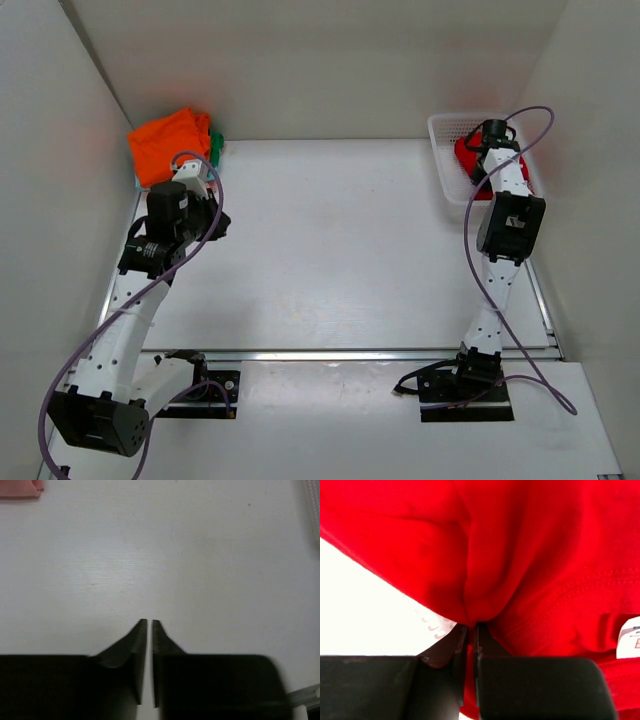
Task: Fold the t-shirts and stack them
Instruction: Grab crumpled tshirt from bin with the right arm, then move the tshirt to the center of the board
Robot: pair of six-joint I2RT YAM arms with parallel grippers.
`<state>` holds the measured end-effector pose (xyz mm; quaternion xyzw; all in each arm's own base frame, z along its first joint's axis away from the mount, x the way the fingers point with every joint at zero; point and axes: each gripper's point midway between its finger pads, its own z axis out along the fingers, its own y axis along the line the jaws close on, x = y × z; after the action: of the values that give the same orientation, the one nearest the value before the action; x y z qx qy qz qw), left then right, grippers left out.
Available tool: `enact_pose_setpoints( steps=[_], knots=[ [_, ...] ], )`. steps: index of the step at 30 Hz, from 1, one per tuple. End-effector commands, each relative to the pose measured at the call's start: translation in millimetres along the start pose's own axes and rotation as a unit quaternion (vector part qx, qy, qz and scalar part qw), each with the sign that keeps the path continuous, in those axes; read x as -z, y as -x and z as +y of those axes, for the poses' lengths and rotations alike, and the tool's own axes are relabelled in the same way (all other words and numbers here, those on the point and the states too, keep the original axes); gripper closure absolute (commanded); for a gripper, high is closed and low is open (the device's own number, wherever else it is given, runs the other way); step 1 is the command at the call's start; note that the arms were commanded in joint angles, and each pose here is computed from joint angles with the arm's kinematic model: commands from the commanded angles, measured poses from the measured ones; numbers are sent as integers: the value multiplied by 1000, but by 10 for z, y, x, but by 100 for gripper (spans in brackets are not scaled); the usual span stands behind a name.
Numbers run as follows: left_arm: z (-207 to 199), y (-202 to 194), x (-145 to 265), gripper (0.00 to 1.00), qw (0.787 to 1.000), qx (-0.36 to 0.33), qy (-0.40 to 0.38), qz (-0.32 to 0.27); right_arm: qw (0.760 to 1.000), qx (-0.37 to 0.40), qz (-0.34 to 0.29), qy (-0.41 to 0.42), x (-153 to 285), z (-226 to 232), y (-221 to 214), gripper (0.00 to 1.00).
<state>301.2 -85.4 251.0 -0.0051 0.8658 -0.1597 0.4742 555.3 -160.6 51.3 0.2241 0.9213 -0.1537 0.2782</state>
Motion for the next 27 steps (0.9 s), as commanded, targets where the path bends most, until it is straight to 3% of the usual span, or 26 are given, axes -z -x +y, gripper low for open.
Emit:
enact_pose_setpoints(
  steps=[1, 2, 5, 6, 8, 11, 13, 16, 19, 21, 25, 27],
  knots=[
    [61, 189, 62, 89, 998, -2, 19, -64, 995, -29, -87, 43, 634, -47, 675, 100],
    [47, 192, 76, 99, 997, 8, 16, -70, 991, -34, -109, 64, 858, -8, 825, 100],
    [17, 80, 69, 100, 998, 20, 3, -66, 976, -47, -180, 110, 1464, 2, 1254, 100],
    [-7, 28, 73, 88, 997, 31, 3, -72, 957, -60, -239, 150, 2153, -37, 1526, 100],
    [9, 48, 169, 99, 993, 65, 12, -94, 939, -51, -274, 204, 2619, 79, 1630, 100],
    [3, -1, 239, 100, 990, 79, 6, -115, 909, -31, -323, 261, 3371, 242, 1667, 100],
    [94, -108, 245, 100, 989, 80, 22, -124, 887, -19, -361, 286, 3970, 353, 1596, 99],
    [91, -92, 337, 82, 985, 75, 12, -156, 848, 4, -387, 362, 4764, 735, 1261, 100],
    [-18, 19, 441, 78, 983, 56, -10, -175, 808, 27, -408, 423, 5470, 916, 854, 100],
    [-50, 88, 491, 60, 982, 45, -14, -182, 789, 41, -420, 446, 5847, 986, 616, 100],
    [-150, 287, 762, 59, 976, 33, -30, -212, 740, 50, -450, 496, 6607, 893, 217, 100],
    [-187, 293, 849, 58, 976, 33, -39, -212, 726, 40, -436, 530, 6709, 847, 92, 99]
  ],
)
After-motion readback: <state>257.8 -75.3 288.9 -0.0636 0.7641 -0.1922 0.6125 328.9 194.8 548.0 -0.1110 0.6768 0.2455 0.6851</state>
